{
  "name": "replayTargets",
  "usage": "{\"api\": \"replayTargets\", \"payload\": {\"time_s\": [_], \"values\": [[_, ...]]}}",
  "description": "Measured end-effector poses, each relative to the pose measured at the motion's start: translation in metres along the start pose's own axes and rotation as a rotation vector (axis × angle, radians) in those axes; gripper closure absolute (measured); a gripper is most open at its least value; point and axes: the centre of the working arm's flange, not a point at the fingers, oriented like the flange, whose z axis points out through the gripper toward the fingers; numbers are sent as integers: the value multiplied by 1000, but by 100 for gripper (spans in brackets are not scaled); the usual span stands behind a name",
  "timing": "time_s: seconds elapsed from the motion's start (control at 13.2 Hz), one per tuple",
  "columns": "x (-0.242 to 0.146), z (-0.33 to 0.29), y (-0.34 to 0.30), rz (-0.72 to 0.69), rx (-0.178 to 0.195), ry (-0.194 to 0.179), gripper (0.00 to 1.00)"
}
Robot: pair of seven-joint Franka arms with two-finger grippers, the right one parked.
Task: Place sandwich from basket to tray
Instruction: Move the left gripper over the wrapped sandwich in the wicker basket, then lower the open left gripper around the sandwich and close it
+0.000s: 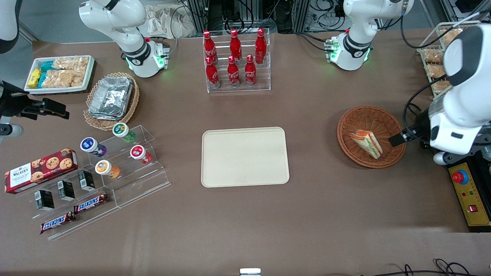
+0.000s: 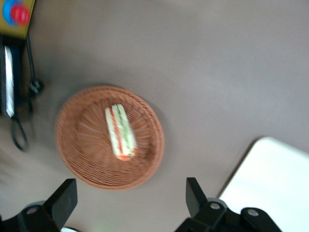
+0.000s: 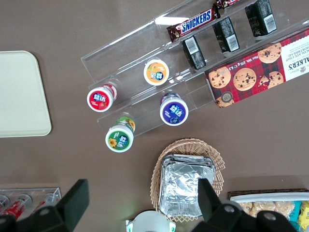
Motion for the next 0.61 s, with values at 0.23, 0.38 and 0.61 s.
{"api": "replayTargets", "payload": {"time_s": [0.23, 0.38, 0.61], "values": [[-4, 56, 3, -177, 30, -24, 0], [-7, 102, 1, -234, 34, -7, 0], [-27, 179, -12, -263, 28, 14, 0]]}}
